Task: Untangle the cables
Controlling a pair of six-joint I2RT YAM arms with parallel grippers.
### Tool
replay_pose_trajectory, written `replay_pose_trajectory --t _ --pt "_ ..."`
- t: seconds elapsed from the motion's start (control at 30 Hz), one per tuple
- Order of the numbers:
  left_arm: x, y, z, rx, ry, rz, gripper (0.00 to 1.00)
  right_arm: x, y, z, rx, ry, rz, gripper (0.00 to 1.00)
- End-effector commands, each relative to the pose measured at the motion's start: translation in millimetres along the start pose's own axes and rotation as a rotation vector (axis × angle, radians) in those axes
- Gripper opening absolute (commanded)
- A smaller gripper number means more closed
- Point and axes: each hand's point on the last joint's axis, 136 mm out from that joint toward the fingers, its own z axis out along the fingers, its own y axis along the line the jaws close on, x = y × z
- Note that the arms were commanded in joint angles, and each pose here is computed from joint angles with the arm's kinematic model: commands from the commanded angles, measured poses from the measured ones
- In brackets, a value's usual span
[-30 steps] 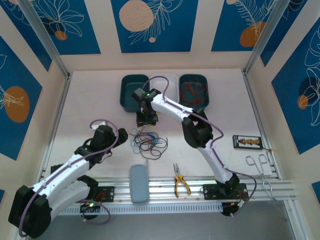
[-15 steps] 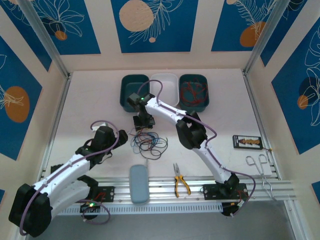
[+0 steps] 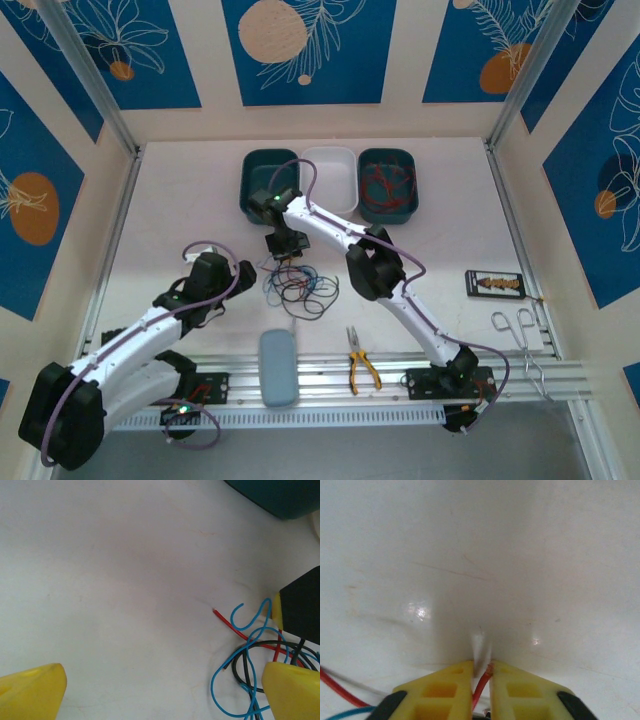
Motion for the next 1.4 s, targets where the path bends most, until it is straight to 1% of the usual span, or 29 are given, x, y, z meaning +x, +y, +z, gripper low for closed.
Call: replay_pose_trajectory --t 0.0,0.2,0.3,0.47,0.67,1.03,1.37 --pt "-1.0 -0.8 2.0 0.01 -0.002 -0.022 1.0 -4.6 35.6 25.0 -0.086 -0.019 -0.064 0.1" --pt "0.8 -2.4 4.2 0.015 0.009 -0.021 1.0 -20.9 38.7 9.9 -0.123 -0.072 -0.077 0.0" --pt "1.3 -2.8 4.9 0.017 0.013 -0.016 1.0 -32.4 33.4 -5.6 -0.137 -0.109 -0.066 0.0" --pt "-0.1 -8.2 5.0 0.041 0.01 0.001 1.0 -52.6 23.5 -48.4 -0.21 -0.195 -0.036 0.0" --pt "-3.1 -19.6 5.8 0.092 0.004 0.025 1.0 -63.0 17.5 -99.8 -0.268 -0.311 -0.045 0.0" --pt "-5.1 -28.6 6.2 0.13 0.002 0.041 1.0 -54.7 17.6 -169.3 -0.343 -0.442 -0.068 0.0" --pt "-8.0 -37.5 8.4 0.162 -0.001 0.042 1.0 -35.0 23.9 -227.5 -0.448 -0.548 -0.109 0.0"
